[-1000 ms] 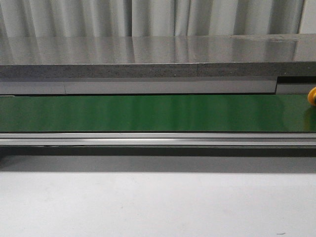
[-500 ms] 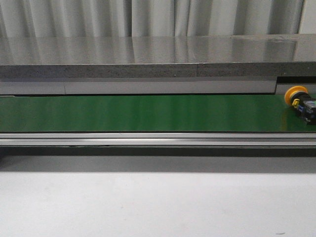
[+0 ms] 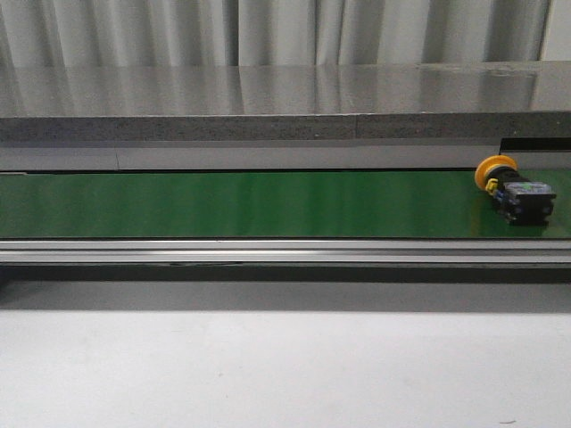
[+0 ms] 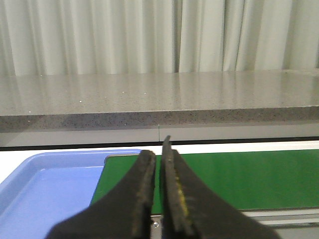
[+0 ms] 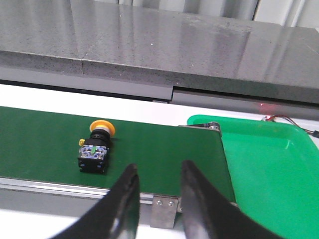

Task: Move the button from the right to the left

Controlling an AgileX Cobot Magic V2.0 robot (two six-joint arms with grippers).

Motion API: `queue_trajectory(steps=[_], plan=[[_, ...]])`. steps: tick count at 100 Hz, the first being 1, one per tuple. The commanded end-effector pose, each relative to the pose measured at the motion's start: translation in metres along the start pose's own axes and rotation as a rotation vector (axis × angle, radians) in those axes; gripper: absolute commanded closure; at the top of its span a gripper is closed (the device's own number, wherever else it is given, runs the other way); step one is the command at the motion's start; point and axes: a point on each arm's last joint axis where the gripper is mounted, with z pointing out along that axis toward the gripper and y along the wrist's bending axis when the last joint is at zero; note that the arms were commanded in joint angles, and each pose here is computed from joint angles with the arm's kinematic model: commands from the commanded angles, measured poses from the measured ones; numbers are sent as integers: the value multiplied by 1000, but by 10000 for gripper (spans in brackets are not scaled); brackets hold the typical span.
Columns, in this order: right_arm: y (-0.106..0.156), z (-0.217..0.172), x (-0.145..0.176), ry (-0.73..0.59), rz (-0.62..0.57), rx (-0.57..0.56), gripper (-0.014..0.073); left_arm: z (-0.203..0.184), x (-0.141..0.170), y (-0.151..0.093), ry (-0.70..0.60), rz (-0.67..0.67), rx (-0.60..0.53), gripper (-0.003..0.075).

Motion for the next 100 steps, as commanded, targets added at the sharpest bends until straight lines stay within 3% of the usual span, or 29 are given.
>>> queue_trajectory(steps=[1, 19, 100], plan=[[0, -2, -13, -89, -10, -6, 489, -2, 3, -1, -85, -20, 10, 715], [0, -2, -13, -89, -10, -6, 671, -2, 3, -1, -85, -20, 10, 715], [0, -2, -13, -90, -10, -7, 663, -2, 3, -1, -85, -20, 10, 715]])
